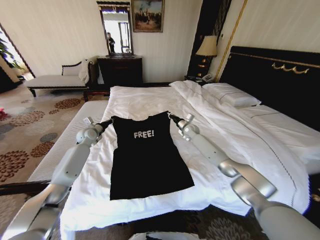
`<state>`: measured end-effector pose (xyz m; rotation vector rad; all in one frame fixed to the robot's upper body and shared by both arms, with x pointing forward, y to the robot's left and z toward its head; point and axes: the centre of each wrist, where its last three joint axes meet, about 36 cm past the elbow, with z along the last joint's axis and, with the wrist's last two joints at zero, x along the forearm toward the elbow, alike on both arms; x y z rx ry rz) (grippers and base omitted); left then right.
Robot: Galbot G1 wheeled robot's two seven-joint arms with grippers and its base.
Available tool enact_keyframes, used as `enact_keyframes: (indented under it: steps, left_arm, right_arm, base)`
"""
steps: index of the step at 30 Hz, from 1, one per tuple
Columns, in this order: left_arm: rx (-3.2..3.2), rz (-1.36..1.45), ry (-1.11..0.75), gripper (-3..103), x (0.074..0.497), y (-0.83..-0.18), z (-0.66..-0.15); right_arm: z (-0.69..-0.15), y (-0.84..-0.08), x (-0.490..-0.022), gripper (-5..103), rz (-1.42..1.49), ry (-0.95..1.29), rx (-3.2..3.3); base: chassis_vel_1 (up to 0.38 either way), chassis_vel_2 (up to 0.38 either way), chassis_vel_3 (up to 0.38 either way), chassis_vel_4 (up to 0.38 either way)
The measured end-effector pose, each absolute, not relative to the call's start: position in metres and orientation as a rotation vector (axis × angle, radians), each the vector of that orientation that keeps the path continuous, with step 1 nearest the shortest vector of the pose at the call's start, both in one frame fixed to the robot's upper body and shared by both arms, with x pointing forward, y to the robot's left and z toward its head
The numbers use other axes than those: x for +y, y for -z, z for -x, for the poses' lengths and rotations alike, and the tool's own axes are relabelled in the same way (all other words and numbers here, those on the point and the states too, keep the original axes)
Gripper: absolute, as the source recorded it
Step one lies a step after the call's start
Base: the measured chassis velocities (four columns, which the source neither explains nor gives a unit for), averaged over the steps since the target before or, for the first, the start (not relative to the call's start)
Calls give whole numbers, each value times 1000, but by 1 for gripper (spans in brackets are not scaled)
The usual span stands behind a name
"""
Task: Fold the clothes on the bed.
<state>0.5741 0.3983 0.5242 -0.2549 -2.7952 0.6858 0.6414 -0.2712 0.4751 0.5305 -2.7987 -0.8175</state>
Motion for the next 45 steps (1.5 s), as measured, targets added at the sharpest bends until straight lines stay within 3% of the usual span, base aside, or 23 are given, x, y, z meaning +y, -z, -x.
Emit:
enact_keyframes:
  steps: [11, 21, 30, 34, 45]
  left_arm:
    - [-2676, 330, -534, 1, 381, -496, -480]
    - [-2619, 395, -471, 1, 366, -485, -435]
    - [-2572, 377, -433, 1, 360, -462, -408]
    - [-2512, 386, -356, 1, 362, -451, -369]
    - [-2493, 351, -355, 1, 360, -433, -353]
  right_arm:
    - [-551, -431, -296, 1, -458, 834, -2721]
    - [-466, -422, -331, 1, -377, 861, -2718]
    - [-440, -399, -334, 1, -343, 828, -2691]
    - [-409, -389, -330, 1, -359, 799, -2656]
    - [-390, -369, -326, 1, -343, 761, -2618]
  base:
    - [0, 0, 0, 0]
    - [0, 0, 0, 0]
    - [0, 0, 0, 0]
    - [0, 0, 0, 0]
    - [0, 0, 0, 0]
